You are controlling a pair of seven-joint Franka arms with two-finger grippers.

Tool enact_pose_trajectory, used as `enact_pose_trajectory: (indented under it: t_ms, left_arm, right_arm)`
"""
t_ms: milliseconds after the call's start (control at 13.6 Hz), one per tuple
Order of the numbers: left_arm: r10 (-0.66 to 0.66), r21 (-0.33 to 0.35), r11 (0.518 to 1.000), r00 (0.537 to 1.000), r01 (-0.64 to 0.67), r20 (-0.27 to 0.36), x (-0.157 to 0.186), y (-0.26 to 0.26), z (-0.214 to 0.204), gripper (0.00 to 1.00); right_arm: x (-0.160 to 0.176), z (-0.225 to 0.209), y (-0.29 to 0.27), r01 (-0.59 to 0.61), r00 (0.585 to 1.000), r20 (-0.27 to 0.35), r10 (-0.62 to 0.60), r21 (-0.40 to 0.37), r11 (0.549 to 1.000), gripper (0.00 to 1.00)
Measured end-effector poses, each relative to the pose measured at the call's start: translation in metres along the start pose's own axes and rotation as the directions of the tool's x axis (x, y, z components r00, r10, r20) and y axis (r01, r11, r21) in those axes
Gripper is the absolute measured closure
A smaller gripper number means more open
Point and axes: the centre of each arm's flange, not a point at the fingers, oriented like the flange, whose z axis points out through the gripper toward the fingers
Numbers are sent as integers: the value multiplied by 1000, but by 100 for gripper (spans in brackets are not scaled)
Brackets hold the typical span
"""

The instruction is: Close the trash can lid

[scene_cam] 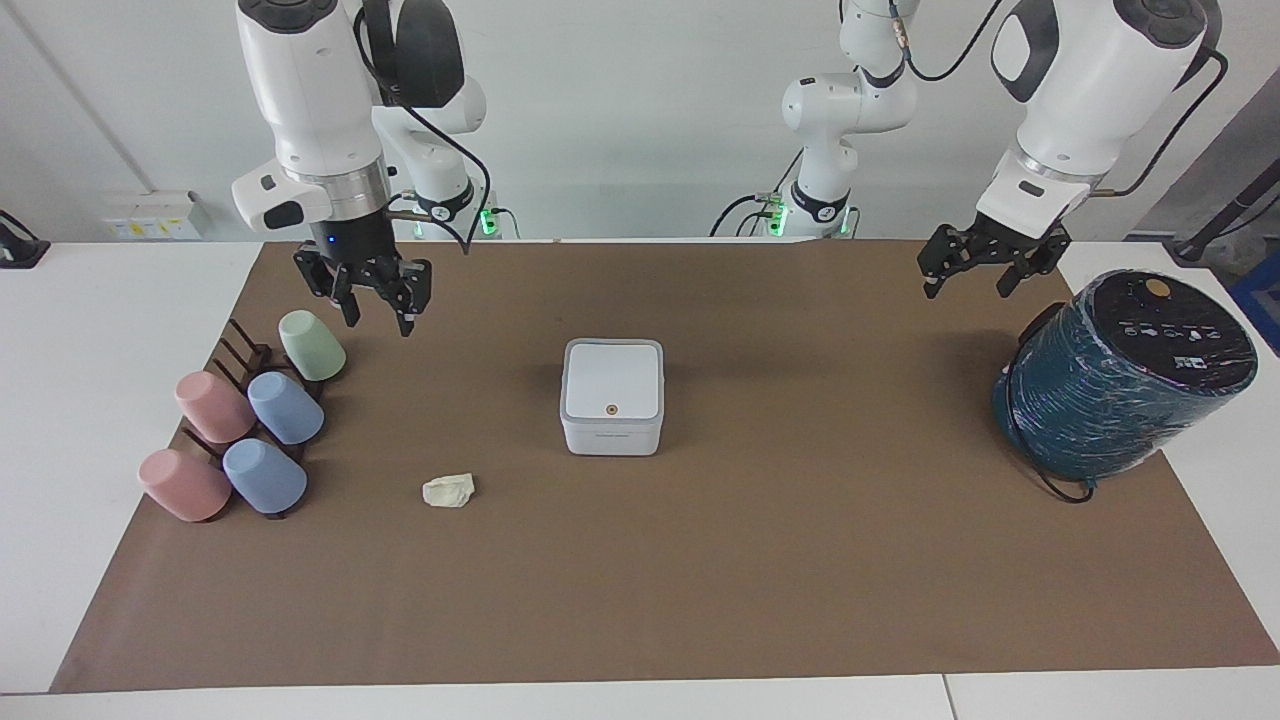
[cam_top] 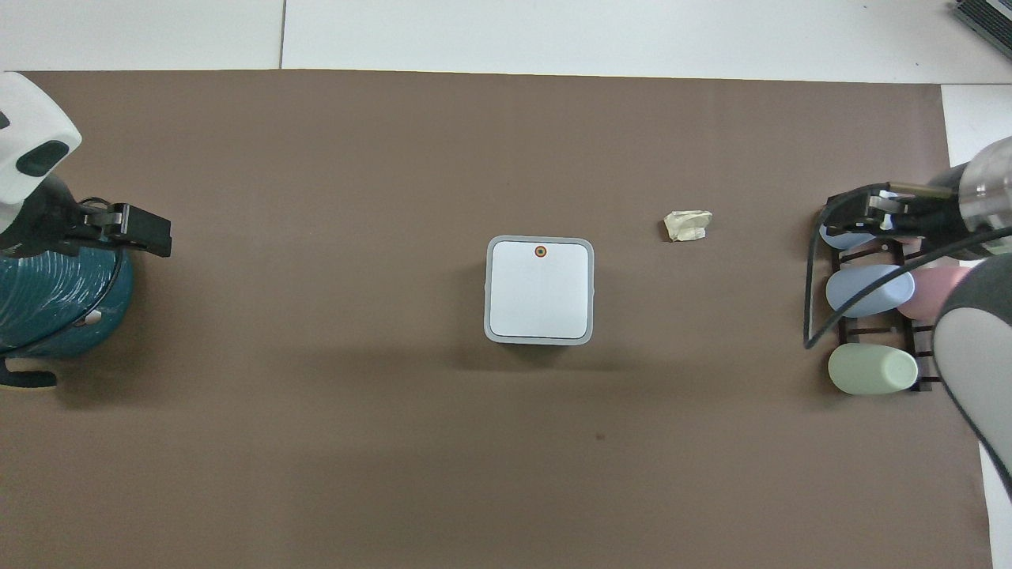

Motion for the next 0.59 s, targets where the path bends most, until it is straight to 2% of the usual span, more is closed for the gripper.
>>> enact_pose_trajectory:
  t_ms: [368, 588]
  left_arm:
    - [0, 0, 1000, 1000, 0, 0, 0, 0, 0, 0]
    - [0, 0, 1000, 1000, 0, 0, 0, 0, 0, 0]
  right_arm:
    - [-10, -13, 59, 29, 998, 58, -29, -8, 1000, 0]
    - [-11, -10, 63, 41, 997, 70, -42, 16, 999, 0]
